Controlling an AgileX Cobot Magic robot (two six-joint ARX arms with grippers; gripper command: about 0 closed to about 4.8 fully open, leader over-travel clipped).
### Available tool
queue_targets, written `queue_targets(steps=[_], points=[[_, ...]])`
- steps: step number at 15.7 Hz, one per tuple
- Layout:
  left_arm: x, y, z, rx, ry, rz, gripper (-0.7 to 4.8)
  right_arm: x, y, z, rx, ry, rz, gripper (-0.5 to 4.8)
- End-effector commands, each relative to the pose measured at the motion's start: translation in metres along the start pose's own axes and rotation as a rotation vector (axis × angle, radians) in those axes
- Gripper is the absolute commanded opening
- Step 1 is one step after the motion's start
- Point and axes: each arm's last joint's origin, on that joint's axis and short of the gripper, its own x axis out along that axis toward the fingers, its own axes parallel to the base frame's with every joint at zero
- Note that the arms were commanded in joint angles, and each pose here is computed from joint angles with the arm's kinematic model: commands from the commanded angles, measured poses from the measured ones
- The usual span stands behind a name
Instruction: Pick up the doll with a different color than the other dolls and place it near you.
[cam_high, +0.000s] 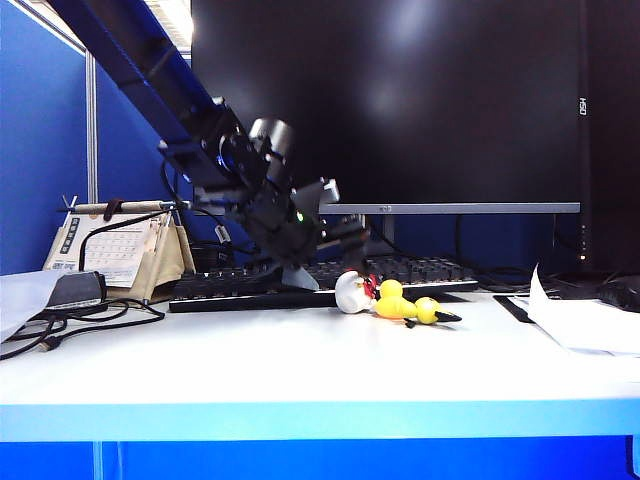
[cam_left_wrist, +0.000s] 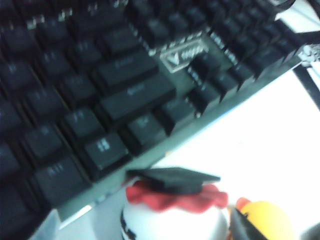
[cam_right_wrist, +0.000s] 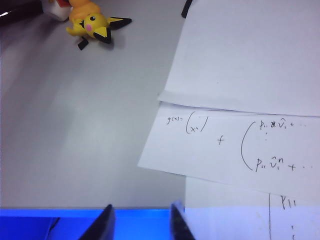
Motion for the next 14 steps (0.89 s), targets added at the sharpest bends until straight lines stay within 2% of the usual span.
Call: queue_targets(steps=[1,6,8,10,14], points=[[0.008,-0.003,-0.013,-0.029,0.047,-0.031,4.79,0.000,0.000,0.001,0.005,-0.014,0.006,1.44],[0.012,-0.030,-0.018,-0.003,0.057,-0.079,4.79,0.000,0.000,0.001,0.005,-0.015,0.005,1.44],[0.013,-0.040,-0.018,0.026,0.033,-0.077,4.79,0.000,0.000,0.001,0.005,-0.014,0.006,1.44],[0.013,-0.040,-0.015,0.030,0.000,-0.052,4.79,0.000,0.000,0.001,0.005,-0.014,0.006,1.44],[0.012,-0.028,-0.012,0.022,-0.012,-0.017,4.79,0.000,0.000,0.001,0.005,-0.015,0.005,1.44]])
